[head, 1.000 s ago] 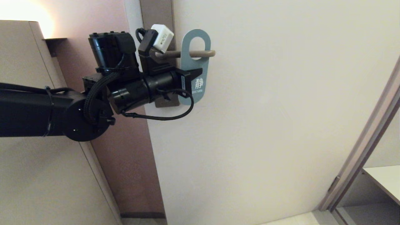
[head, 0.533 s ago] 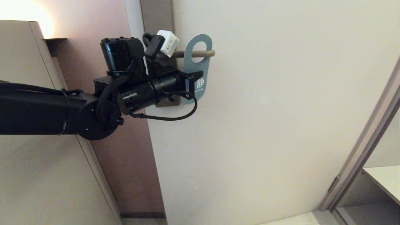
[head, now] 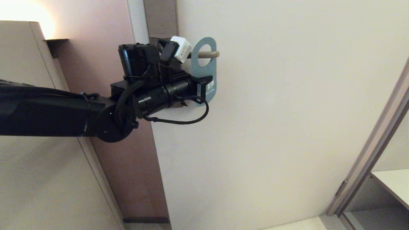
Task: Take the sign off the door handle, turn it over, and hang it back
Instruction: Take down the sign
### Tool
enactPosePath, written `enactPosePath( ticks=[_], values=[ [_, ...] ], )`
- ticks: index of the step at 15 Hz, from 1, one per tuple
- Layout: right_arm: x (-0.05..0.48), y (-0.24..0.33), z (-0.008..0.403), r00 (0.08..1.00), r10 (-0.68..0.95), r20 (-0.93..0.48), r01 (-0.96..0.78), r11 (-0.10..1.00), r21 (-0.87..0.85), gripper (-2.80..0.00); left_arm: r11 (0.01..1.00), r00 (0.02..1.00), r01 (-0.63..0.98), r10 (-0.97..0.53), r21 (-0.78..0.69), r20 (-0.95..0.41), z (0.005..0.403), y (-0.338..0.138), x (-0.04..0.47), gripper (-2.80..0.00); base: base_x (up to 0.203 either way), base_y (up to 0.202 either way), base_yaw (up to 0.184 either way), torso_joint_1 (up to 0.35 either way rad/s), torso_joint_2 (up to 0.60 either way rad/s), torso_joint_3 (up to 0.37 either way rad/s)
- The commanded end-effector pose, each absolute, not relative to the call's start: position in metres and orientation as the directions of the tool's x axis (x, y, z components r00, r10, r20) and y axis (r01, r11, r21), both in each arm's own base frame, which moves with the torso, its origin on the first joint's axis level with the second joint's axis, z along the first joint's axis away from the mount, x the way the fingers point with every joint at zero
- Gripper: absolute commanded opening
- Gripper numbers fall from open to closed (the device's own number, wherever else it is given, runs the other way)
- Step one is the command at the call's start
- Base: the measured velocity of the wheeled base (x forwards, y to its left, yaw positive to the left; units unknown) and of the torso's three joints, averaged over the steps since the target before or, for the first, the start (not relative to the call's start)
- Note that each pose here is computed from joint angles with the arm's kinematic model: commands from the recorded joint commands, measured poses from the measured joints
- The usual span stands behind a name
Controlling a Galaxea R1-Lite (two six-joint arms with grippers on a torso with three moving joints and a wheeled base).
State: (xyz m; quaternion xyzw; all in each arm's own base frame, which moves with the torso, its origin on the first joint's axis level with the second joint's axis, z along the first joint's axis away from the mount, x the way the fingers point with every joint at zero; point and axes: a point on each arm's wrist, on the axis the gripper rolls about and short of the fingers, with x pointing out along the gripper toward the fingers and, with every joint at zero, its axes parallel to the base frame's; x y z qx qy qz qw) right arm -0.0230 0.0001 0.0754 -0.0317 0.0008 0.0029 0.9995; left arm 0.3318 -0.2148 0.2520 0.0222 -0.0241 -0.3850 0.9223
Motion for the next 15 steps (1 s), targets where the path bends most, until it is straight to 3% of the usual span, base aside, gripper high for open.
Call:
enactPosePath(
  ticks=[1, 15],
  values=[
    [-0.0229, 0.0001, 0.0754, 1.0, 0.006, -0.003, -0.006, 0.998, -0.064, -2.8, 0.702, 0.703, 0.709, -0.711, 0.058, 0.022, 0.2479, -0.217, 0.3353, -2.8, 0.0, 0.0, 0.0, 0.0, 0.0, 0.0],
    [-0.0229, 0.0001, 0.0754, 1.0, 0.006, -0.003, -0.006, 0.998, -0.064, -2.8, 0.8, 0.799, 0.597, -0.599, 0.057, 0.048, 0.257, -0.2148, 0.3334, -2.8, 0.0, 0.0, 0.0, 0.0, 0.0, 0.0]
  ],
)
